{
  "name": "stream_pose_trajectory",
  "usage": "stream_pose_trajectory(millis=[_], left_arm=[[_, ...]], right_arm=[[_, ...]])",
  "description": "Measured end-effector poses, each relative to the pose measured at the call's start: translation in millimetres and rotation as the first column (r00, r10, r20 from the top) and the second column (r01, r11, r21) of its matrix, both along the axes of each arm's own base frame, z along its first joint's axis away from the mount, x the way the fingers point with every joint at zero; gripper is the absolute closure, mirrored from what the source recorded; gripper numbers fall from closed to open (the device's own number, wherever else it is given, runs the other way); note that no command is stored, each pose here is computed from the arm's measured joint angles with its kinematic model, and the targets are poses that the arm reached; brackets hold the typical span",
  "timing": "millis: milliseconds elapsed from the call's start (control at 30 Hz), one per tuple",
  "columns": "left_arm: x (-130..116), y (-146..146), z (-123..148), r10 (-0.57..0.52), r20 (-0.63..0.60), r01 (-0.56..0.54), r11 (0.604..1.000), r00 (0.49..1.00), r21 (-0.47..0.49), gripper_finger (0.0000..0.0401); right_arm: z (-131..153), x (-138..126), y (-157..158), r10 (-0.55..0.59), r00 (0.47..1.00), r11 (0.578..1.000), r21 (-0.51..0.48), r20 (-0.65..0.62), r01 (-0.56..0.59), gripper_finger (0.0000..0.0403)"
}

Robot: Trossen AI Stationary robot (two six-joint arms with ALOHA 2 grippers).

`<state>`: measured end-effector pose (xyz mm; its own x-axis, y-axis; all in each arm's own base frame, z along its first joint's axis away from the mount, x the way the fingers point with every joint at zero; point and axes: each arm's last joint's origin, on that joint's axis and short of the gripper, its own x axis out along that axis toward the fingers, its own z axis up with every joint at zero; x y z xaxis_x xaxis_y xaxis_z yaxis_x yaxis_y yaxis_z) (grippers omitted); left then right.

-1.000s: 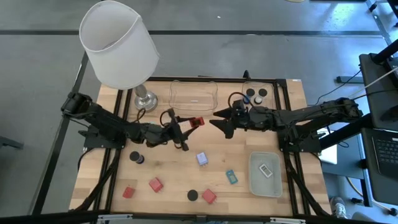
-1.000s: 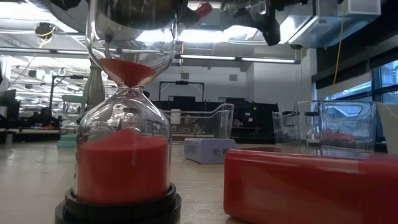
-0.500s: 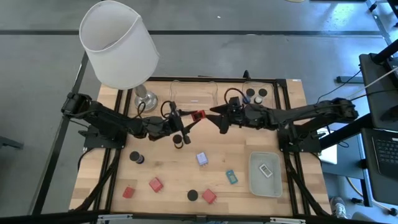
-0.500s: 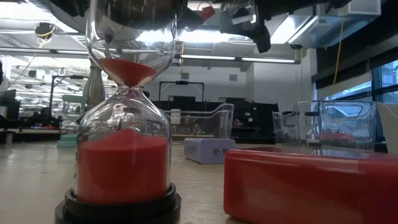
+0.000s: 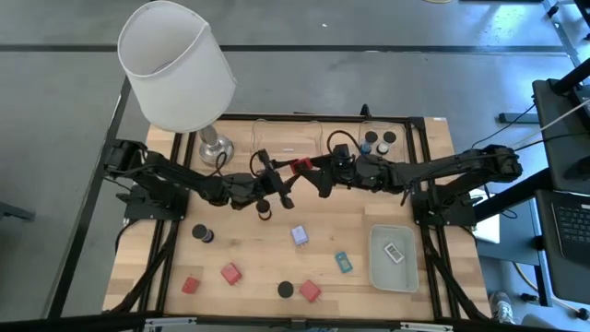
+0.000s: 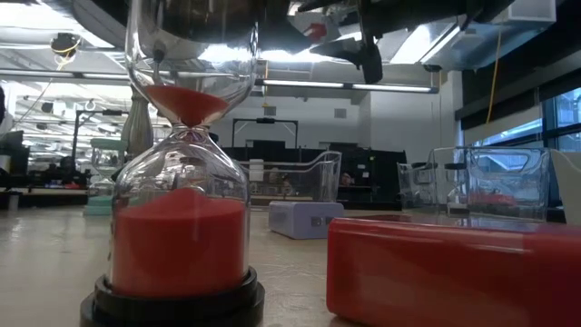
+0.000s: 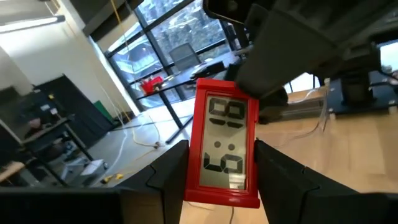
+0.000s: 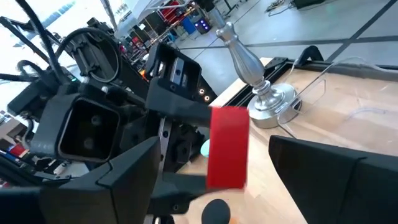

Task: Pick & Place Office items
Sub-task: Put the red digital clock into the gray bin

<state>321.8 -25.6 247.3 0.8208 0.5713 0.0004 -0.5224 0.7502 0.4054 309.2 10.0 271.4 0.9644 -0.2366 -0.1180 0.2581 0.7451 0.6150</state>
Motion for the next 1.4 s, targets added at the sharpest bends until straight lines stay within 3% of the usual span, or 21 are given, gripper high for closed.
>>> stream_pose_trajectory(millis=[367, 1100, 1400], left_arm=[[3.2, 0.3, -2.2, 0.045, -0.022, -0.045, 0.999, 0.999, 0.016, 0.0242], [3.2, 0.5, -4.3, 0.045, -0.060, -0.043, 0.998, 0.997, 0.041, 0.0242], [2.2, -9.2, -3.4, 0.005, -0.084, 0.003, 0.996, 0.996, 0.086, 0.0209]], right_arm=[[-1.7, -0.7, -1.9, -0.057, 0.998, 0.996, -0.077, -0.035, 0.054, 0.0116], [-2.7, -1.1, -2.7, -0.083, 0.995, 0.992, -0.097, -0.049, 0.078, 0.0329], [-3.0, -1.1, -2.3, -0.073, 0.996, 0.991, -0.117, -0.057, 0.066, 0.0333]])
